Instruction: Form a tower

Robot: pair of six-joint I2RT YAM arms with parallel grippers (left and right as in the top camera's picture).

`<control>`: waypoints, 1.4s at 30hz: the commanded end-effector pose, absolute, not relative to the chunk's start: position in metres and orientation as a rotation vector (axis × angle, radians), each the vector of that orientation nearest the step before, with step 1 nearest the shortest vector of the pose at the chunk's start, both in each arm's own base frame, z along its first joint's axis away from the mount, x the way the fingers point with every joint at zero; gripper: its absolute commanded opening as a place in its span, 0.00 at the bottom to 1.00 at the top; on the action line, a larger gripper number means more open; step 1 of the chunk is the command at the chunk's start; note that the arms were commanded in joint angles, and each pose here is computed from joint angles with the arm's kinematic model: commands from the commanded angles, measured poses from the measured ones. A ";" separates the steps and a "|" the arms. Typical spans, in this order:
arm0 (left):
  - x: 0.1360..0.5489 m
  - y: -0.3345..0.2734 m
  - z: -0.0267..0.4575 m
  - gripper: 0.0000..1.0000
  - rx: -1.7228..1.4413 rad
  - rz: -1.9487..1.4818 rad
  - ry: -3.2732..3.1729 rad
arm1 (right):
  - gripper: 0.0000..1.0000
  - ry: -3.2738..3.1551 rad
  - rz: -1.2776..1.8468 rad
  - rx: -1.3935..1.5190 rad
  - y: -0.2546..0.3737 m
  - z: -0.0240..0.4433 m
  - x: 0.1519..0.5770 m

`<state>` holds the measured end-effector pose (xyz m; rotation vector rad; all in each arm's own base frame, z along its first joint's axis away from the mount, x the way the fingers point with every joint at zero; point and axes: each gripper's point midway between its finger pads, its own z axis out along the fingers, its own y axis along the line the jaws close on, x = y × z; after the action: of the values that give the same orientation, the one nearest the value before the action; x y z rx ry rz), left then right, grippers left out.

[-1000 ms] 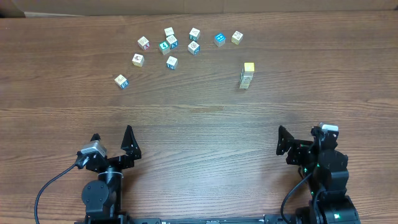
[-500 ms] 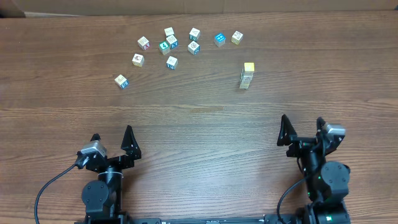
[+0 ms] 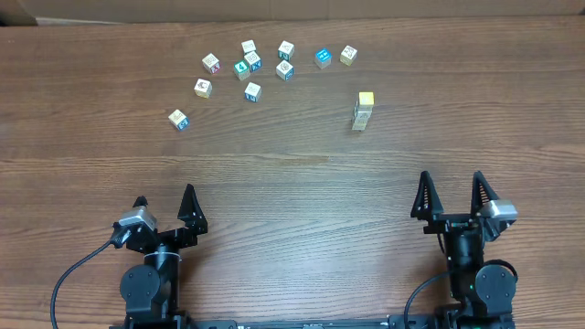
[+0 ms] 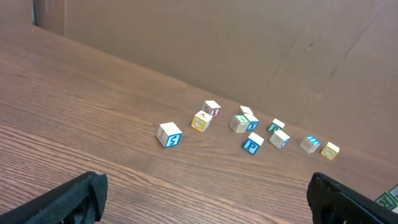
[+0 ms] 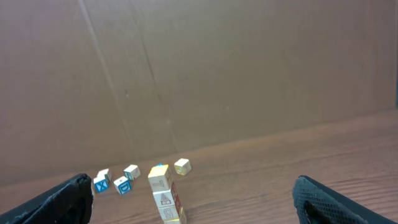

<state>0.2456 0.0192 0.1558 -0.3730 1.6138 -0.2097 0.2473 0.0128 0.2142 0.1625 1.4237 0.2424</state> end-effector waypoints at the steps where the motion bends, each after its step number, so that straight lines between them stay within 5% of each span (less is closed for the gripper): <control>1: 0.246 0.018 0.156 0.99 -0.371 -0.221 1.608 | 1.00 1.423 0.238 0.168 0.011 0.211 0.246; 9: 0.246 0.018 0.156 1.00 -0.371 -0.221 1.609 | 1.00 1.604 0.215 0.180 0.011 0.166 0.248; 42: 0.246 0.018 0.156 1.00 -0.371 -0.221 1.609 | 1.00 1.582 0.221 0.175 0.012 0.171 0.246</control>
<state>0.2456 0.0192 0.1558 -0.3727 1.6139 -0.2094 0.2462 0.0128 0.1730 0.1731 1.5873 0.2228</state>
